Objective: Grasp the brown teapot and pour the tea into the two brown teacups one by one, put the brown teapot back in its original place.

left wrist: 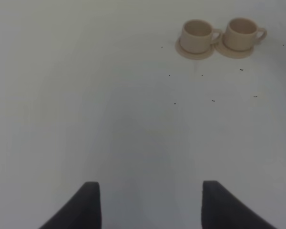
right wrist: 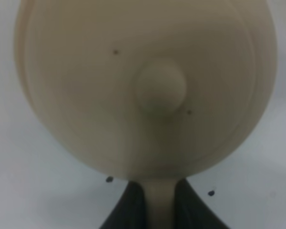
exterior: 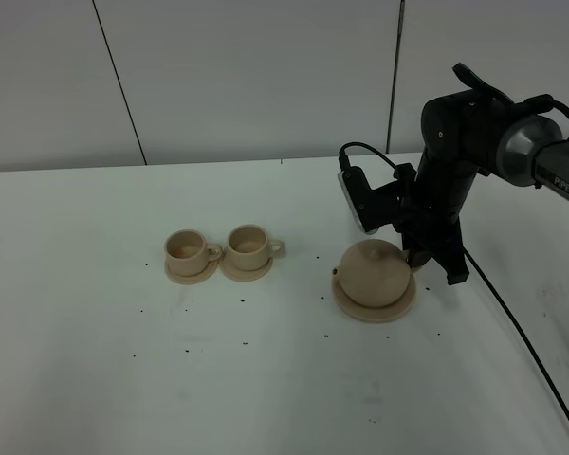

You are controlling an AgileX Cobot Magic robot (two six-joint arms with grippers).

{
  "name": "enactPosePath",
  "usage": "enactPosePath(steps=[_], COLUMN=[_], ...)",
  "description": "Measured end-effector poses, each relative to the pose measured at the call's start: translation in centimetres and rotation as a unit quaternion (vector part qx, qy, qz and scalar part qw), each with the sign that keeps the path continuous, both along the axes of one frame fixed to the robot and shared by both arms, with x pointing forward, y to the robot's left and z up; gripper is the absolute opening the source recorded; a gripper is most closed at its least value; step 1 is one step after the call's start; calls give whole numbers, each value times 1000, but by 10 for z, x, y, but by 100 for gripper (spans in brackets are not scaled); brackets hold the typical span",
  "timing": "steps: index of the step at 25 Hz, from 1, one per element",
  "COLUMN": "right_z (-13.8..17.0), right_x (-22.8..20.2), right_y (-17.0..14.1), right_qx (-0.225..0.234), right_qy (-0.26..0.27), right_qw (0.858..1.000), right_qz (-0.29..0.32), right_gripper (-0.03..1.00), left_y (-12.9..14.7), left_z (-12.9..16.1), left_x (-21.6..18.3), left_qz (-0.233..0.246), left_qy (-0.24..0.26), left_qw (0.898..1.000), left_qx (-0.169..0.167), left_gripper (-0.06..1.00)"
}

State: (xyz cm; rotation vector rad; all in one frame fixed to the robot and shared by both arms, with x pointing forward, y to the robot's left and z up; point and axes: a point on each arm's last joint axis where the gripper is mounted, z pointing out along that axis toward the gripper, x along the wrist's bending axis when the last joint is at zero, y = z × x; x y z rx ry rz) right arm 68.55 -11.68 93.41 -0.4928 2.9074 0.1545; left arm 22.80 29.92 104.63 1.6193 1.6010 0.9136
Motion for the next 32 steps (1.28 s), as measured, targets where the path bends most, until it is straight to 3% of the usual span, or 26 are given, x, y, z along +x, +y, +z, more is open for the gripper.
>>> enactPosePath(steps=[32], right_z=[12], right_x=[-3], right_y=[1], right_qx=[48], right_qy=[35], right_qw=[998], right_qz=[-30], right_gripper=[9], left_y=[0], left_z=[0], left_x=[0], left_qz=[0], left_qy=[0], left_qw=[1000], left_qx=[0], left_gripper=[53])
